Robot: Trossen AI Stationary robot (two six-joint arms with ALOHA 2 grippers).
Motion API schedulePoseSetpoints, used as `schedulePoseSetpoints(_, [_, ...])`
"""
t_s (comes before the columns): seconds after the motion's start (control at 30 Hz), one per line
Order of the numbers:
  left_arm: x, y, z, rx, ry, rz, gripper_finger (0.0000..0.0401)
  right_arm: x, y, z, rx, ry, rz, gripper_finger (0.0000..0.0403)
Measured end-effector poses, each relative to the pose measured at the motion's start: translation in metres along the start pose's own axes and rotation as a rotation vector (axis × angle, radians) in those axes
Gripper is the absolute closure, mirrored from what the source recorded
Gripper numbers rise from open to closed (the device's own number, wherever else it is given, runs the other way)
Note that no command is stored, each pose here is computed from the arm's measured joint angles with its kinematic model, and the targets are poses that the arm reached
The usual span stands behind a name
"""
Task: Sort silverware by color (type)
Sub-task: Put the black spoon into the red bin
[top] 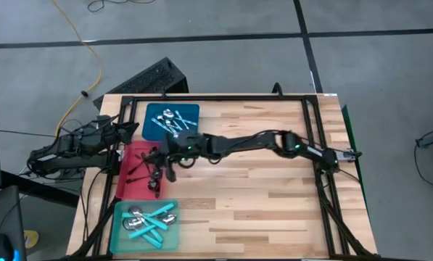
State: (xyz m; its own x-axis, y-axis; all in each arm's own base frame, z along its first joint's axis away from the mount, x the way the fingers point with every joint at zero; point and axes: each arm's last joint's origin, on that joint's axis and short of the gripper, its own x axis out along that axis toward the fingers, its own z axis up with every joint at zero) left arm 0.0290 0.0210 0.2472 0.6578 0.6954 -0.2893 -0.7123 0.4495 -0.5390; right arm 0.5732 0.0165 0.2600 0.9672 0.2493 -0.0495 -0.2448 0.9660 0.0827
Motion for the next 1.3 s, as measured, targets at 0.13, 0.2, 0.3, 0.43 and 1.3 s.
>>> schedulePoseSetpoints(0.13, [0.0,0.0,0.0,0.0,0.001,-0.001,0.0218,0.021,0.002,-0.018,0.004,-0.01,0.048,0.0383])
schedulePoseSetpoints(0.2, [0.0,0.0,0.0,-0.001,0.001,-0.001,0.0218,0.023,0.004,-0.026,0.013,-0.038,0.058,0.0381])
schedulePoseSetpoints(0.3, [0.0,0.0,0.0,0.0,0.004,-0.003,0.0218,0.023,0.004,-0.03,0.0,0.0,0.053,0.0382])
schedulePoseSetpoints(0.43, [0.0,0.0,0.0,0.0,0.016,-0.013,0.0218,0.028,0.004,-0.048,-0.107,0.027,0.067,0.0382])
schedulePoseSetpoints(1.3, [0.0,0.0,0.0,-0.004,0.018,-0.016,0.0218,0.032,-0.007,-0.099,-1.046,0.224,0.13,0.0376])
